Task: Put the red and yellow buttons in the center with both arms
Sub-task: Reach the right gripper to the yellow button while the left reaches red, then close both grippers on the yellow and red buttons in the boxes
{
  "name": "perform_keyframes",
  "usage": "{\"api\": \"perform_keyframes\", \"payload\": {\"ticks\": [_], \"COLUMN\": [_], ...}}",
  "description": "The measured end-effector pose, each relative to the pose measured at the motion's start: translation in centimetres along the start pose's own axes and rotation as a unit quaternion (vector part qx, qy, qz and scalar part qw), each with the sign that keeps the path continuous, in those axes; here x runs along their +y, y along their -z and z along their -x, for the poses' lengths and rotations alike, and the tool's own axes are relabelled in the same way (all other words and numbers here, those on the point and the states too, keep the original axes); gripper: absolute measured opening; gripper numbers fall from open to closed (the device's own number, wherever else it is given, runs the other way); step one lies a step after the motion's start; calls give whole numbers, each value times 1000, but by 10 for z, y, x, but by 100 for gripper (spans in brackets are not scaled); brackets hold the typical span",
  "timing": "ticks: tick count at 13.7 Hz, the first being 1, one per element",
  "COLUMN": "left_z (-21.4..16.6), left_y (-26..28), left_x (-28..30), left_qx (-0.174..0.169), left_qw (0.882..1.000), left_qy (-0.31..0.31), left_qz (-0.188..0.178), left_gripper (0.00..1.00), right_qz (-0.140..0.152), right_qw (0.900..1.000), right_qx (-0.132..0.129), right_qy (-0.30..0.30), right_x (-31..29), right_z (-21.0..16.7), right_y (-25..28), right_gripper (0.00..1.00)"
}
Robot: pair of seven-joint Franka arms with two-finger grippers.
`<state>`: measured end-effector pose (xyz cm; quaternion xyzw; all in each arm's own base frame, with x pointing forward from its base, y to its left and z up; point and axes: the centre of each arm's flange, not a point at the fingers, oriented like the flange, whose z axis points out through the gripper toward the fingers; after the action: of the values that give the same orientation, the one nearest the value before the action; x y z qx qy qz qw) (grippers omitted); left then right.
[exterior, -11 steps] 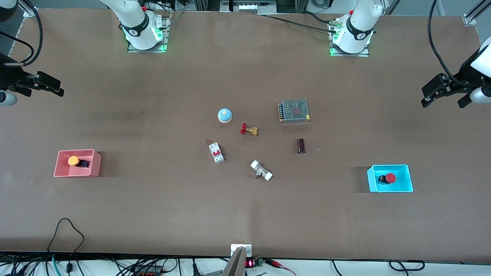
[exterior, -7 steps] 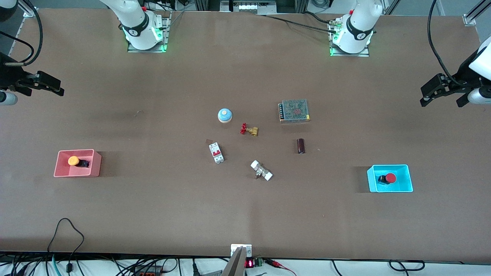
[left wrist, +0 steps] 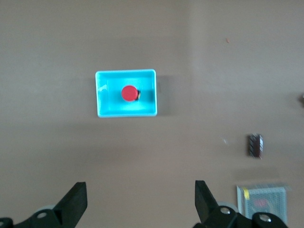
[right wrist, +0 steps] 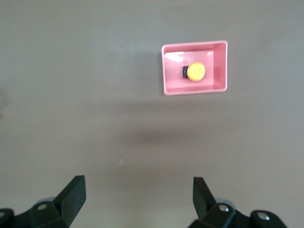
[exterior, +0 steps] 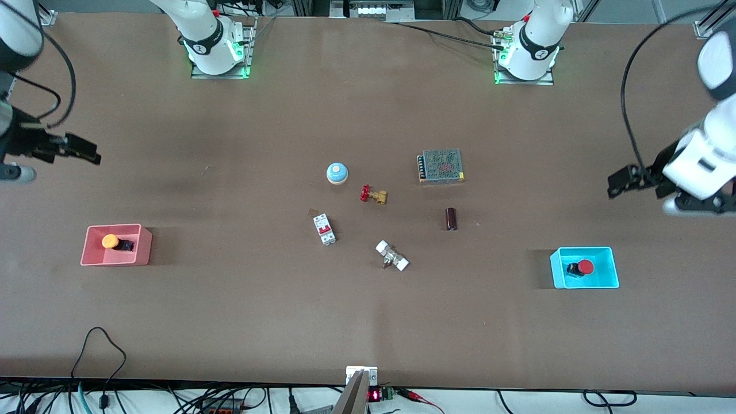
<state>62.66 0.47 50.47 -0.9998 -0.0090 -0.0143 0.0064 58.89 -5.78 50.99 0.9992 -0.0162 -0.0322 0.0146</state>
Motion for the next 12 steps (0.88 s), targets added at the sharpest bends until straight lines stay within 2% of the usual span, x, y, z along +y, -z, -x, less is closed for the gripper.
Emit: {"api": "perform_keyframes", "payload": {"ticks": [3,7,12], "left_z": [-26,-48,-58], "left_y": [-73,-161,-252], "left_x": [-10,-27,-41], "left_qx": [-10,-14,-7], "left_qw": [1000,1000,1000], "left_qy": [8,20,30], "left_qz": [0,1,2], "left_gripper": [100,100,100], "right_qz": [15,29,37], "right_qw": [1000,999,998], "right_qx": [14,27,15], "right_qy": [1,18,44], "right_x": [7,15,34], "right_z": [-42,-71,-88], "right_y": [-69,-128,-170], "right_gripper": [100,100,100]}}
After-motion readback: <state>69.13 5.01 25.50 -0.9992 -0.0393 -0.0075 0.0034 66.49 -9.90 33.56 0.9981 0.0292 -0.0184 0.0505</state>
